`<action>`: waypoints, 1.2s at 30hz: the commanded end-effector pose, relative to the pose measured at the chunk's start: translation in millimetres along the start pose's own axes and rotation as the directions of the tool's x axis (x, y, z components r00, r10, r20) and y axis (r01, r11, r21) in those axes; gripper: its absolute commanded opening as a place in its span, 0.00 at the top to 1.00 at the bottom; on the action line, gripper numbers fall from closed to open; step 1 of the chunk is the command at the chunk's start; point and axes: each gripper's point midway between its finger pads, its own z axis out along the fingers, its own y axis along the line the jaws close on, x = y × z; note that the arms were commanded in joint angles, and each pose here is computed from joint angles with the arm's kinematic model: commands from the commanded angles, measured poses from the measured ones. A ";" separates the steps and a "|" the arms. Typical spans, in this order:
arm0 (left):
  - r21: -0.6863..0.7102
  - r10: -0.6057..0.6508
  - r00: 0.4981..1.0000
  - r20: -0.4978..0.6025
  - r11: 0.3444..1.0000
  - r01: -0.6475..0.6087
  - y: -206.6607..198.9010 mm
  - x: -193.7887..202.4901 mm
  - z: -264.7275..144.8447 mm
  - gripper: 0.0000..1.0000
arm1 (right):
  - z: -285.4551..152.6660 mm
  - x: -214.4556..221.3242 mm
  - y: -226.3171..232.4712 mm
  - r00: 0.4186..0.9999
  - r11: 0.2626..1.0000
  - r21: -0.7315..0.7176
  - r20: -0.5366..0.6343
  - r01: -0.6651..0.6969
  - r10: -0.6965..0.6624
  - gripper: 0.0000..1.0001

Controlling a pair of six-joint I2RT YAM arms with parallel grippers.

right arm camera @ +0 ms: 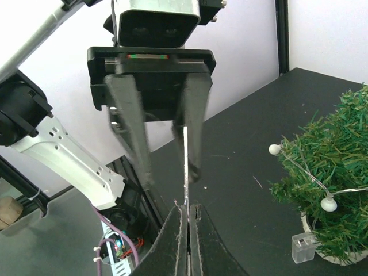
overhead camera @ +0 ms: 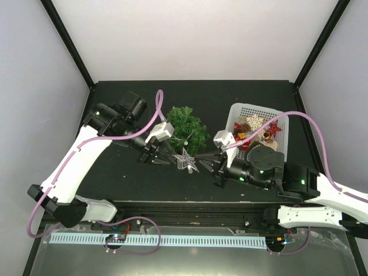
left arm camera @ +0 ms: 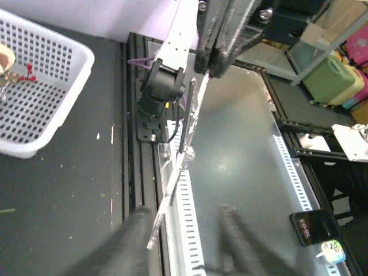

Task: Decorate the small christmas tree

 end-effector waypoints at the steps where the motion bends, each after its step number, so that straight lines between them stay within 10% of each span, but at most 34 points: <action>1: -0.082 0.003 0.999 -0.042 0.997 -0.006 14.5 5.8 0.6 0.48 | -3.9 -13.4 -2.5 0.999 1.000 0.026 0.040 0.012 -0.013 0.99; 6: -0.253 -0.056 0.994 -0.098 0.967 0.029 55.5 16.8 -2.4 0.34 | -19.5 -40.2 -23.1 0.987 0.989 0.146 0.163 -0.014 -0.010 0.99; 12: -0.523 -0.108 0.988 0.114 0.839 0.152 102.2 -2.3 -69.8 0.35 | -49.7 -79.9 -63.0 0.925 0.930 0.353 0.378 -0.103 -0.041 0.99; 36: -0.453 -0.042 0.913 0.405 0.859 0.240 84.5 1.1 -125.6 0.33 | 83.2 -110.9 -122.4 0.948 0.932 0.356 0.315 -0.074 -0.045 0.99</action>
